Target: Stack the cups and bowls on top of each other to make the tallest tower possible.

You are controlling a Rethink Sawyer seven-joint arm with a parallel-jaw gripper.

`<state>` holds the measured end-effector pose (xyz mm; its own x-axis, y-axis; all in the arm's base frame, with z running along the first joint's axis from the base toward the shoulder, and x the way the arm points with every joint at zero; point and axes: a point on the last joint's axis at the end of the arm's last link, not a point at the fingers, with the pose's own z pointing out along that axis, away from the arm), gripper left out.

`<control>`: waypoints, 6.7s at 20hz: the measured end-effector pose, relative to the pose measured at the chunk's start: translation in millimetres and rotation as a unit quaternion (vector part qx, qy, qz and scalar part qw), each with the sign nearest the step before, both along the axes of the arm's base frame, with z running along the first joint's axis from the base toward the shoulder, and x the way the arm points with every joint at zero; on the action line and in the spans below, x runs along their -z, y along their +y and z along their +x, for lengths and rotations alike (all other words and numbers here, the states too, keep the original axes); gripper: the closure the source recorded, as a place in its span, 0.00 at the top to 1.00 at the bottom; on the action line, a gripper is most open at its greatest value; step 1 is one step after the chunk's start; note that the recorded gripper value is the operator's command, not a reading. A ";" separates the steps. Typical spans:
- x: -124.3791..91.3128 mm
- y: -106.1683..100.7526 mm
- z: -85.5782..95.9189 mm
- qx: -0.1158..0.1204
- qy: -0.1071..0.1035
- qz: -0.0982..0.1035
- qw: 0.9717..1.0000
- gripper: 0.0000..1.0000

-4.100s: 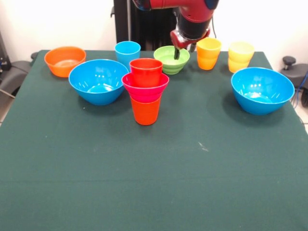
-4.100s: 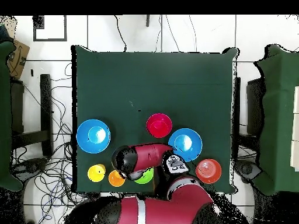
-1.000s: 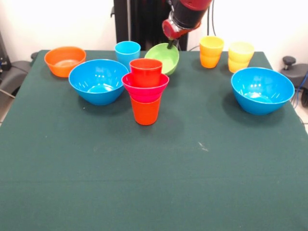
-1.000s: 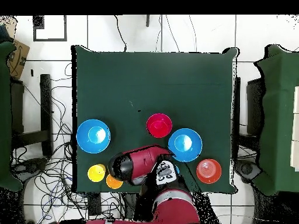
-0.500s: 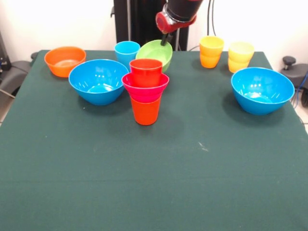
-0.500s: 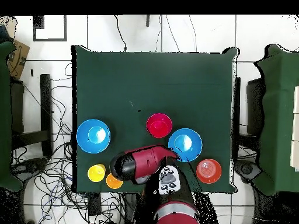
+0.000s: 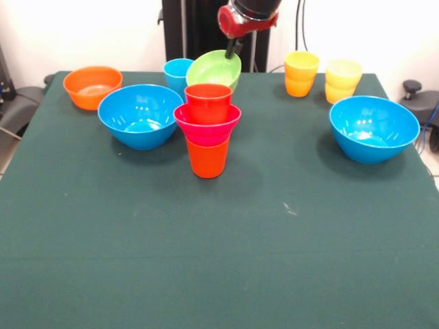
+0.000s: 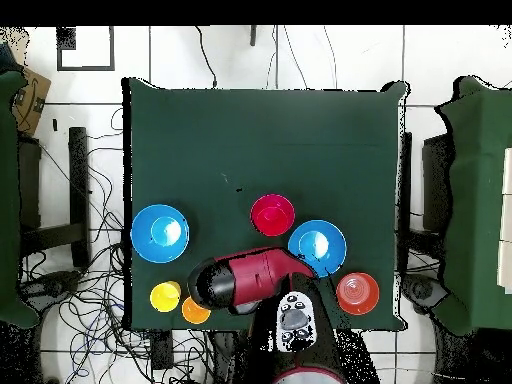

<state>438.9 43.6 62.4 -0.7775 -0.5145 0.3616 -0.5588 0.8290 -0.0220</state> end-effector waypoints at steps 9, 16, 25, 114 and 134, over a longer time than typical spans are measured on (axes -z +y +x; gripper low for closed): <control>-27.1 -5.1 6.0 0.001 -0.020 -0.021 1.000 0.00; -42.1 -11.2 -6.7 -0.011 -0.016 -0.057 0.998 0.00; -59.0 -19.5 -14.3 -0.009 -0.025 -0.085 0.996 0.00; -132.9 4.2 128.8 0.061 -0.257 -0.048 0.963 0.00; -110.6 1.9 135.6 0.056 -0.255 -0.050 0.964 0.00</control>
